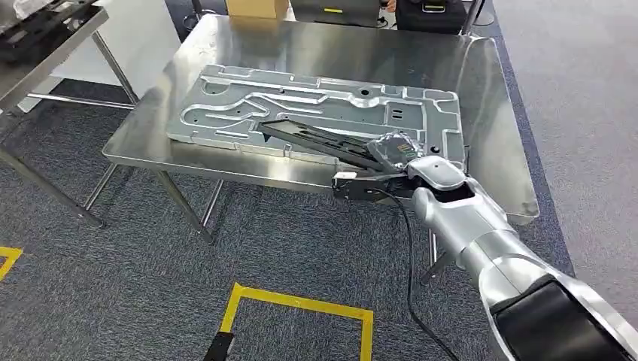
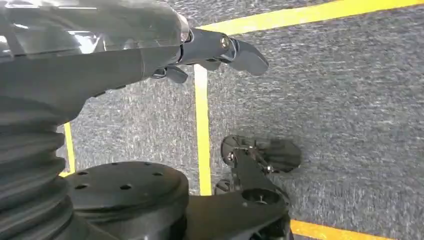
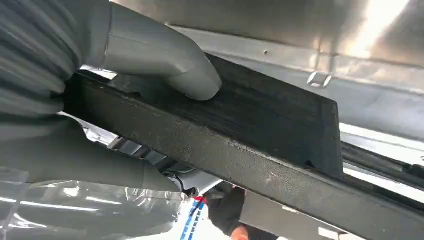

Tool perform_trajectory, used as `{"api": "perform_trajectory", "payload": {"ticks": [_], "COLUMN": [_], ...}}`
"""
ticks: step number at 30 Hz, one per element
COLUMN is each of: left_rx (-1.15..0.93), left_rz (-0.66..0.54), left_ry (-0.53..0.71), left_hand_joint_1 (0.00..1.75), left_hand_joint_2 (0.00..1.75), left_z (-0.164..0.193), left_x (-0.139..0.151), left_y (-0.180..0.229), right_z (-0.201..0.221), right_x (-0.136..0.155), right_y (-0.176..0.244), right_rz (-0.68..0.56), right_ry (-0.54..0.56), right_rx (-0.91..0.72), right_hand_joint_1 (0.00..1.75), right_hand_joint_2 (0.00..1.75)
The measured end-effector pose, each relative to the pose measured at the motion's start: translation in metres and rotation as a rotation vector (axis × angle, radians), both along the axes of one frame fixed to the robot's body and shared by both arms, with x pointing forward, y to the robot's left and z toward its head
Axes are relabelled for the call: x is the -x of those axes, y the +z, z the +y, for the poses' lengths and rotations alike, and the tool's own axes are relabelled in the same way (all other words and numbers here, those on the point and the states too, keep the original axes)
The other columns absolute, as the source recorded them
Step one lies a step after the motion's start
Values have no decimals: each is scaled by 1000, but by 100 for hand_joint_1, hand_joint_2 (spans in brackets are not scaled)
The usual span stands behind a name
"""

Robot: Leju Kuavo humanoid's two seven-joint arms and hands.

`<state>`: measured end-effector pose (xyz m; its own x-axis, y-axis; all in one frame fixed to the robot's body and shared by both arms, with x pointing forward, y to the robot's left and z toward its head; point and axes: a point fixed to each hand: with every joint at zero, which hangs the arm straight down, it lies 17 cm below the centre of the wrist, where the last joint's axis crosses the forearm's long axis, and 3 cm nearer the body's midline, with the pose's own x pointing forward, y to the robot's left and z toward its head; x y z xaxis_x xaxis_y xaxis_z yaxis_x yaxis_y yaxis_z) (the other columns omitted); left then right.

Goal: Take the parts from the cabinet and place them on the table.

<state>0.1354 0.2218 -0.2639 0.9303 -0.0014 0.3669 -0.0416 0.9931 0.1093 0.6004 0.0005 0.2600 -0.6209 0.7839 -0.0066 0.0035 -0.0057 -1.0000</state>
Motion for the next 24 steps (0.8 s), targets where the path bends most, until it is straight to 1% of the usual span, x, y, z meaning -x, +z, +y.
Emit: {"api": "perform_trajectory", "payload": {"ticks": [5, 9, 14, 24], "left_rx": [-1, 4, 28, 67], "left_rz": [4, 3, -29, -31], "left_ry": [6, 6, -2, 14], "left_hand_joint_1": [0, 0, 0, 0], "left_hand_joint_2": [175, 175, 175, 175], "left_z": [4, 3, -1, -7], "left_x": [2, 5, 1, -3], "left_y": [-1, -1, 1, 2], "right_z": [10, 10, 5, -12], "right_x": [7, 6, 4, -6], "right_y": [-8, -8, -9, -6], "right_rz": [6, 5, 13, -12], "right_ry": [20, 13, 3, -27], "right_rx": [14, 22, 37, 87], "right_hand_joint_1": [175, 175, 175, 175], "right_hand_joint_2": [175, 175, 175, 175]}}
